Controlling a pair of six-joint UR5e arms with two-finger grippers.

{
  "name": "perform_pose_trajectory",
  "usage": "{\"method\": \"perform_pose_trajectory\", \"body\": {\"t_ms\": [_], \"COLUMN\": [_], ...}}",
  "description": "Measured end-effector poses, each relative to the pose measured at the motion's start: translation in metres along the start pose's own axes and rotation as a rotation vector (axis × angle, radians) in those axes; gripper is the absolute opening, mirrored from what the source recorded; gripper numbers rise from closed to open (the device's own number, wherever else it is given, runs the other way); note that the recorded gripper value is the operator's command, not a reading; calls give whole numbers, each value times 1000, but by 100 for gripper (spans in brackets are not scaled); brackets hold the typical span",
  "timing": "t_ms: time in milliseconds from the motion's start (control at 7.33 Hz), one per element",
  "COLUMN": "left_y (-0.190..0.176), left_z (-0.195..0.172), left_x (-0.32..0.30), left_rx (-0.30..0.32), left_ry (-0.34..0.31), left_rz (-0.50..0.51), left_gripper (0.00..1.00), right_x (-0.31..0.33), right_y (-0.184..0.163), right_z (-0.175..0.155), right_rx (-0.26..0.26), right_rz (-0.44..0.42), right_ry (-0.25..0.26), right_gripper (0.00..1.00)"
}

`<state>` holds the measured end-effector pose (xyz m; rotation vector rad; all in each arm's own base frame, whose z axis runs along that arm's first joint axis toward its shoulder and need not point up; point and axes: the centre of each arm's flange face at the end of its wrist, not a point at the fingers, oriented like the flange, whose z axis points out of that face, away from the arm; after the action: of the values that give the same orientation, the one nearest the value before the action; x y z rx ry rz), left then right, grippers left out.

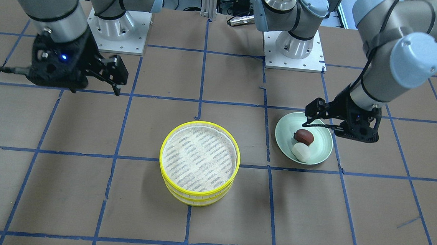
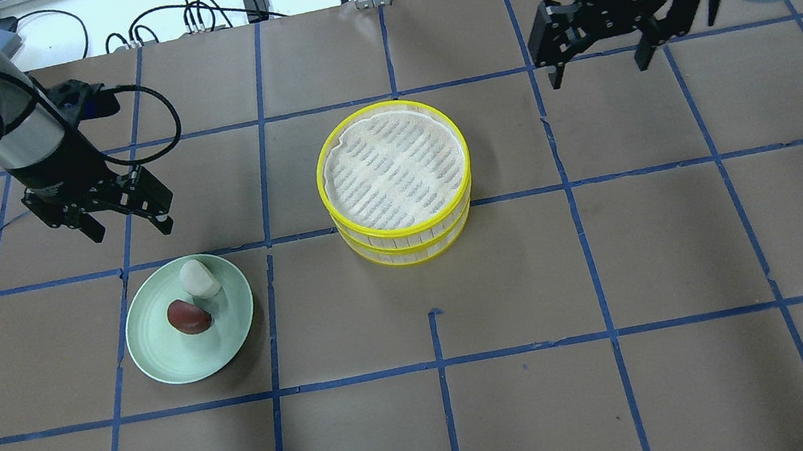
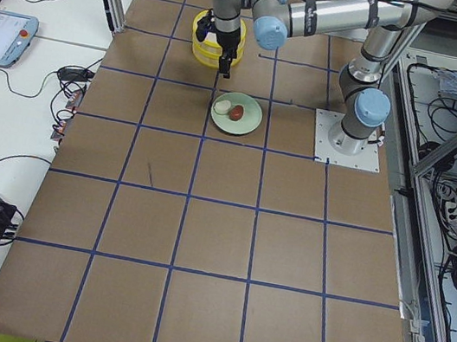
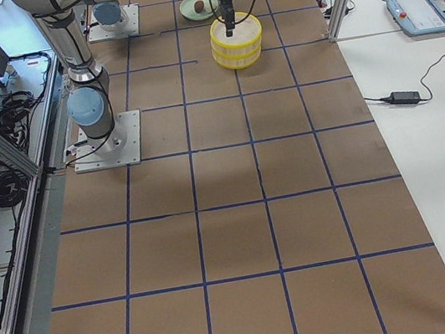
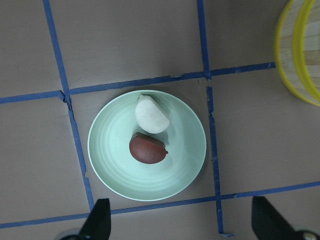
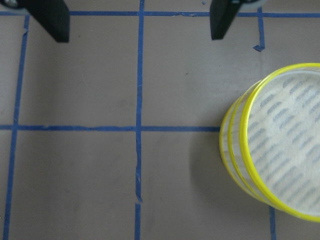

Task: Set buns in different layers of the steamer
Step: 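Move left gripper down to the white bun while right gripper approaches steamer rim, then grasp white bun with left gripper and lift while right gripper grips top steamer rim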

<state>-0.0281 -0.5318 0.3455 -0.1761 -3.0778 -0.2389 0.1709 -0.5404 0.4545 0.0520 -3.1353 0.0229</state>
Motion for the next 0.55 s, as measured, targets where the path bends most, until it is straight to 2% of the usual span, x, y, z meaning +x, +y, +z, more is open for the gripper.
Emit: {"method": "perform_pose_trajectory", "body": {"t_ms": [273,545], "left_y": [-22,-43], "left_z": [57,106], "left_x": [-10,-17], "left_rx": [-46,-82], "left_ry": [14,24], "left_rz": [8,13], "left_gripper": [100,100], "right_x": [-46,-78], "right_y": [-42,-54], "right_z": [66,126], "right_rx": [78,89], "right_rz": [7,47], "right_ry": [-6,35], "right_gripper": [97,95]}}
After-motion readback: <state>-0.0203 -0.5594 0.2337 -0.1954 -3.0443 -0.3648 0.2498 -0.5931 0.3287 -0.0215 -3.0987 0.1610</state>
